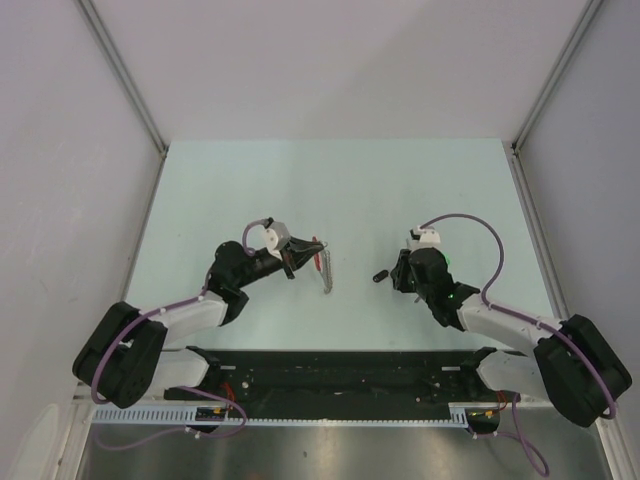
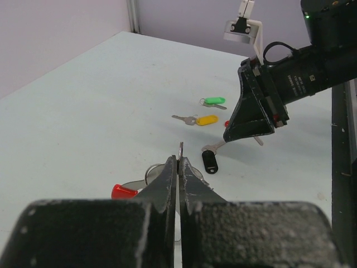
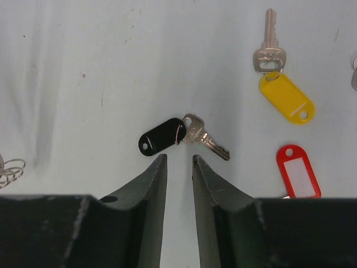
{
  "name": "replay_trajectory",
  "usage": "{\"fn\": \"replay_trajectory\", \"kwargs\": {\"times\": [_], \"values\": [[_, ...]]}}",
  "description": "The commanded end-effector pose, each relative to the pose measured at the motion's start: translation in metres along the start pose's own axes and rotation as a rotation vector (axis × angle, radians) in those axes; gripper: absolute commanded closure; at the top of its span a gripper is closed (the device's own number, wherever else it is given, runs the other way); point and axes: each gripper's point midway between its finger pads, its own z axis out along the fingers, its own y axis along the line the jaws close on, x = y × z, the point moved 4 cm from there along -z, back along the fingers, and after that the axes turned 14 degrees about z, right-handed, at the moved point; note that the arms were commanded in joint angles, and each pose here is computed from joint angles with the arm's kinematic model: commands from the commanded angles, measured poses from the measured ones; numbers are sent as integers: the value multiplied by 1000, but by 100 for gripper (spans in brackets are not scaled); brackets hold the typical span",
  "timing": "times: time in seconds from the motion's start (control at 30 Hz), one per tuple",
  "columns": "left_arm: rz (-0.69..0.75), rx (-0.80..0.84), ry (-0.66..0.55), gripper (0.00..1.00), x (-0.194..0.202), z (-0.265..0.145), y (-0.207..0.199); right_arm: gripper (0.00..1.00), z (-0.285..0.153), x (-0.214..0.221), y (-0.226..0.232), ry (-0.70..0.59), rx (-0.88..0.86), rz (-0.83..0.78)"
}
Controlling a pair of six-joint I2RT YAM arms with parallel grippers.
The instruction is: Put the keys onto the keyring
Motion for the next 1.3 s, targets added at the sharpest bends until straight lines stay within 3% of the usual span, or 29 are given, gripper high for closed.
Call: {"fn": "replay_trajectory", "kwargs": {"times": [0.0,0.17,0.47,0.77,1.27], "values": [[17,-16,-46,100,-12,1,1,73,9,-12,11,-22,-36,49],[30,-37,-40,100,-10,-1,2,73,16,-18,13,3,-2,44],[43,-82,-52,100,-8,-4,7,73,9,-12,30,-134,-6,34],[41,-91,-31,100,1,-10,2,72,5,3,9,-222,27,81],[48,-91,8,100,3,-10,4,75,14,13,9,-229,-37,54]]}}
